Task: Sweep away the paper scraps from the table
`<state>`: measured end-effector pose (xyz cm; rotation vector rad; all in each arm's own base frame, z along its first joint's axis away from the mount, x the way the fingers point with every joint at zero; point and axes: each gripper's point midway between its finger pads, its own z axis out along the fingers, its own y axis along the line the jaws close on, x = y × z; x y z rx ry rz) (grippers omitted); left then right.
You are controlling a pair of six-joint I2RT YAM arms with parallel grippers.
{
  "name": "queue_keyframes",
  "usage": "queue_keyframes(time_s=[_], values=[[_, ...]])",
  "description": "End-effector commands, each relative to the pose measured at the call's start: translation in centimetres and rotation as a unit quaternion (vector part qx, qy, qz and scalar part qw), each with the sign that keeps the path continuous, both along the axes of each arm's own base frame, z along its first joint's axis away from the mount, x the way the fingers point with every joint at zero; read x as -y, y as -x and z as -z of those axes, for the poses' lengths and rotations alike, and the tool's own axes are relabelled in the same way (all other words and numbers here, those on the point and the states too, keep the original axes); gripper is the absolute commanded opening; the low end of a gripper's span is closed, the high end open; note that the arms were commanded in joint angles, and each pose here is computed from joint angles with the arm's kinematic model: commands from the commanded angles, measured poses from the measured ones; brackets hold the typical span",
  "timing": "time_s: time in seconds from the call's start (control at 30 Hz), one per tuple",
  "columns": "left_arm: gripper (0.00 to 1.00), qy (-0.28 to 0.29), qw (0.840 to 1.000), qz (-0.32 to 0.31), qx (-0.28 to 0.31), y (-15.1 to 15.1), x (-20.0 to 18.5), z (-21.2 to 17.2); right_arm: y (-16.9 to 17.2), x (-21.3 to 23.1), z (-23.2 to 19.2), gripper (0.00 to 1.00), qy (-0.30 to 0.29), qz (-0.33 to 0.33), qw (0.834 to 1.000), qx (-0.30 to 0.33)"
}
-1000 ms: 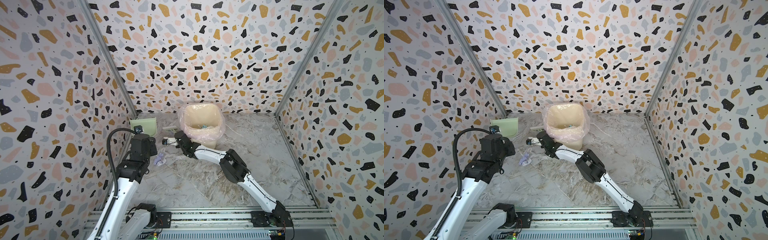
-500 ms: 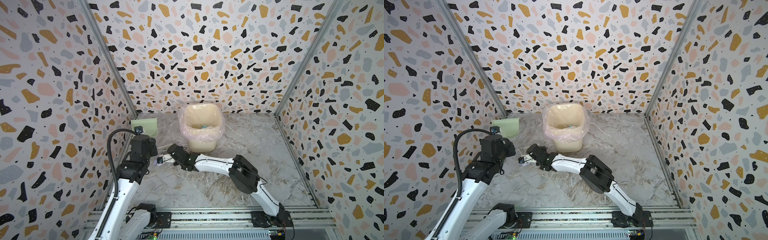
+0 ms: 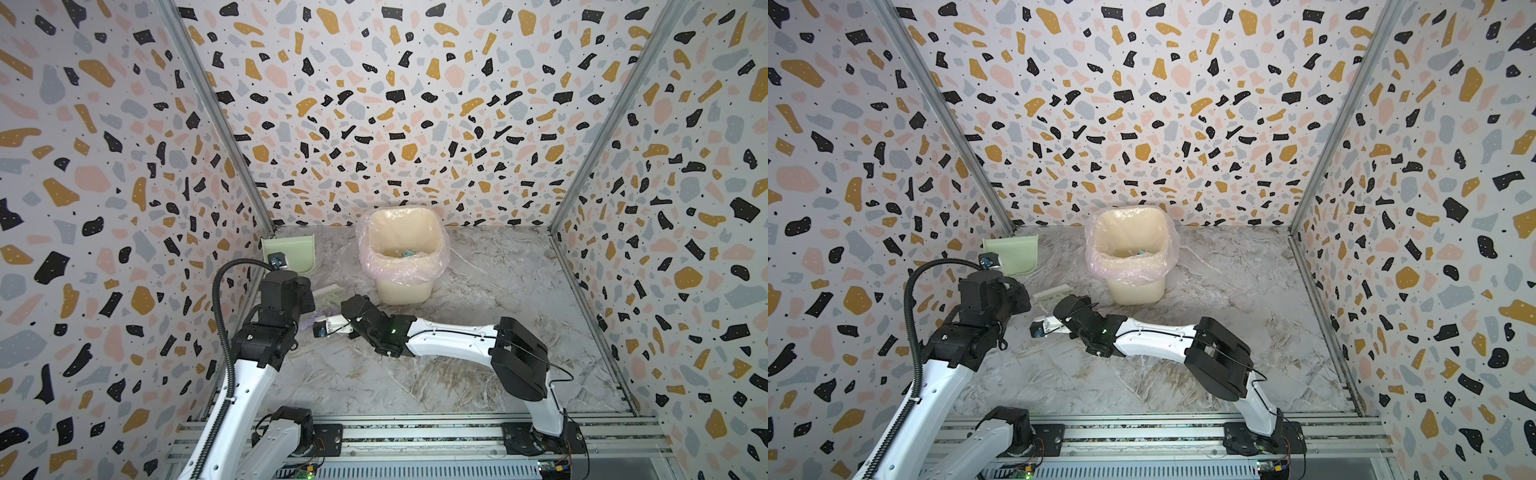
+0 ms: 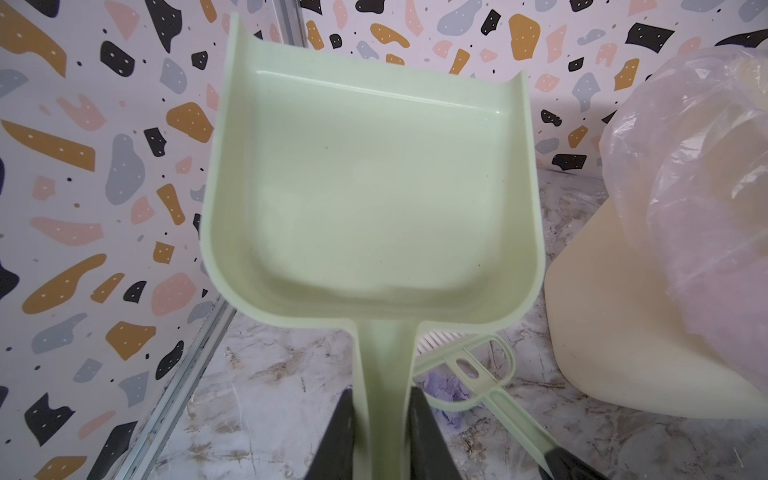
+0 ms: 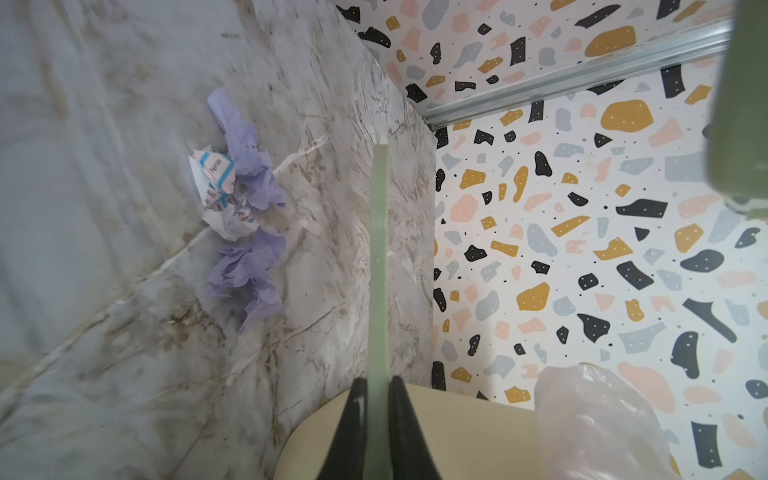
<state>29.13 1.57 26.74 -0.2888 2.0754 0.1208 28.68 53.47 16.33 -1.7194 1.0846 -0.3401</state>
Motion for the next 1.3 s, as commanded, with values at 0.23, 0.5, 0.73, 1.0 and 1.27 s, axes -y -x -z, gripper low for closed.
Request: queue_keyframes(time_s=[0.23, 0.5, 0.73, 1.0, 1.27], values=[[0.0, 0.006, 1.0, 0.002, 0.026, 0.2, 0.0, -1.9, -0.8, -3.5, 3.0, 0.0, 0.036, -0.094, 0.992, 0.073], [0.0, 0.005, 1.0, 0.006, 0.028, 0.2, 0.1, -2.3, 3.1, 3.0, 5.0, 0.0, 0.118, -0.129, 0.984, 0.035], [0.0, 0.013, 0.999, 0.012, 0.027, 0.1, 0.4, -1.9, 5.5, 7.7, 3.8, 0.0, 0.135, -0.112, 0.985, 0.005], [0.0, 0.004, 1.0, 0.011, 0.027, 0.1, 0.2, -2.4, 5.3, 6.2, -5.3, 0.0, -0.024, 0.008, 0.985, -0.168], [0.0, -0.01, 0.999, 0.002, 0.032, 0.3, -0.3, -3.6, 6.0, 7.3, -5.9, 0.0, -0.134, 0.124, 0.879, -0.44]])
